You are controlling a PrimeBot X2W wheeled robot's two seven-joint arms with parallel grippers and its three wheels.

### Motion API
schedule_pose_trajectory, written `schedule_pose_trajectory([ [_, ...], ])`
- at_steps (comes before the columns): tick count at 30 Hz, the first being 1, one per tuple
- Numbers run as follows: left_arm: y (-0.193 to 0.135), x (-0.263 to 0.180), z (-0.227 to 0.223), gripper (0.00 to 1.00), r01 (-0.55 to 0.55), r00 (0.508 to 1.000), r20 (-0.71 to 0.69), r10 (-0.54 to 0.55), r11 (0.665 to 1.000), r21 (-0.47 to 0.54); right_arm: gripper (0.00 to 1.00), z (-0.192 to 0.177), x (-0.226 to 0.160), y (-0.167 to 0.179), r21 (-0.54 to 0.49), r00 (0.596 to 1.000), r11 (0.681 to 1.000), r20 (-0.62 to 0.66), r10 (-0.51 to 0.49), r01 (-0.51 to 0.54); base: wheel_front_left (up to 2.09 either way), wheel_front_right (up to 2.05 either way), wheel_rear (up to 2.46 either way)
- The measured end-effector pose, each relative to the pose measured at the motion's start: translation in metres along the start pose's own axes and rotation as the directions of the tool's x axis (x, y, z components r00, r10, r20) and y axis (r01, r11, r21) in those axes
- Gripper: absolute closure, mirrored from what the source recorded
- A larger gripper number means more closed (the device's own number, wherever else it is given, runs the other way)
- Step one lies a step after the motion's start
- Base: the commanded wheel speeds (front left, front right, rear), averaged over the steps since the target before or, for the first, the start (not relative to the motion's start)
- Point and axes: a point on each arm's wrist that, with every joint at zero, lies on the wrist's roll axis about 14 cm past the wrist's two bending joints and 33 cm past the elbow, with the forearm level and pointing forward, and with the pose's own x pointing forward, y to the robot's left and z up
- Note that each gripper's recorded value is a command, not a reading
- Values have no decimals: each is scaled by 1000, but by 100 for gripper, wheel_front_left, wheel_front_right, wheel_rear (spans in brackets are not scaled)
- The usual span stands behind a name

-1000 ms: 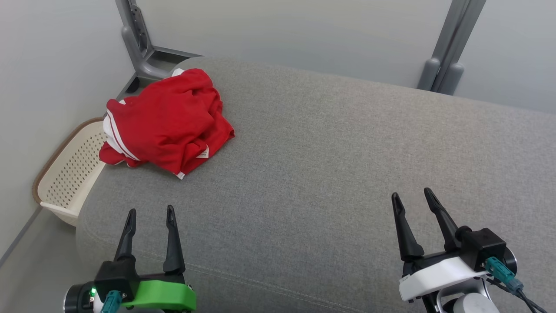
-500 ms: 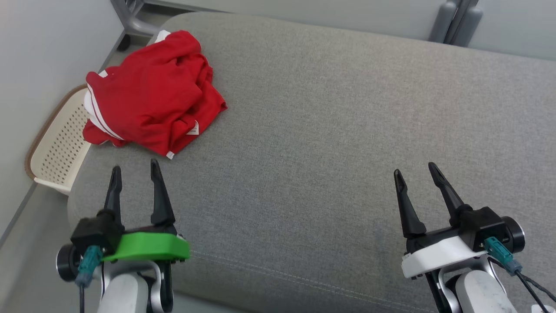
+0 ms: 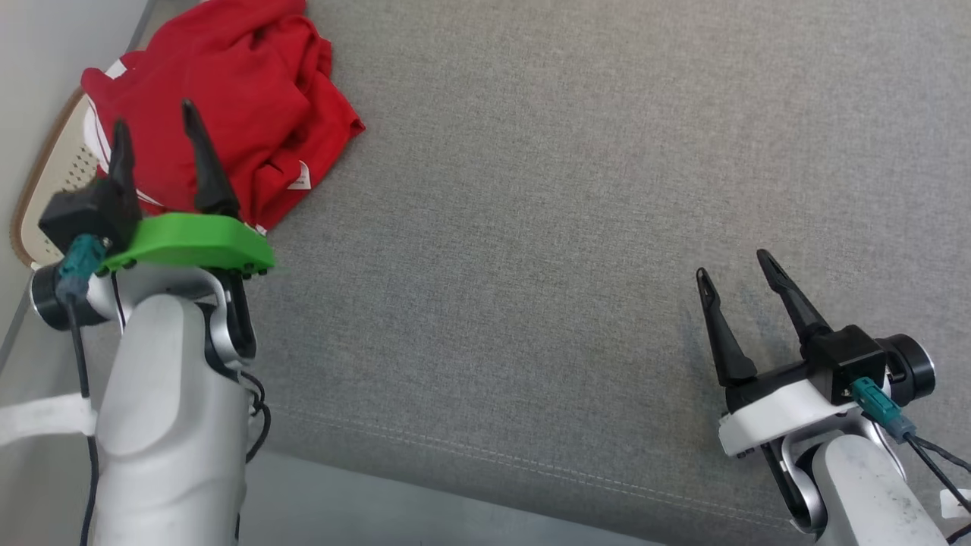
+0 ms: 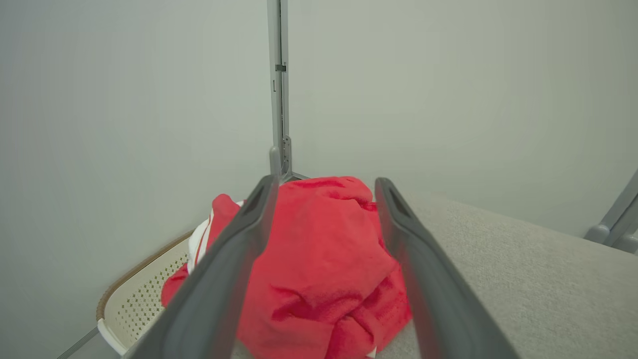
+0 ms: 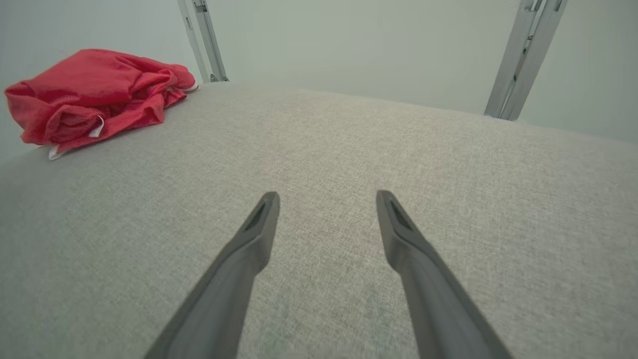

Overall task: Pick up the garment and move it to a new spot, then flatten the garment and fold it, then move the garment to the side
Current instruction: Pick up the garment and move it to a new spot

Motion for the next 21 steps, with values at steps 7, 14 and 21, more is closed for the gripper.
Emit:
schedule_pose_trajectory([
  [7, 10, 34, -62, 0, -67, 970, -235, 65, 998, 0, 0, -46, -3, -10, 34, 994, 999, -114, 0, 3, 0, 0, 0],
  [14, 20, 34, -112, 0, -118, 865, -485, 127, 992, 50, 0, -57, -6, -14, 49, 990, 999, -142, -8, 15, 0, 0, 0],
  [21, 21, 21, -141, 0, -79, 785, -606, 129, 991, 109, 0, -58, -9, -20, 45, 989, 999, -147, -21, 27, 0, 0, 0],
])
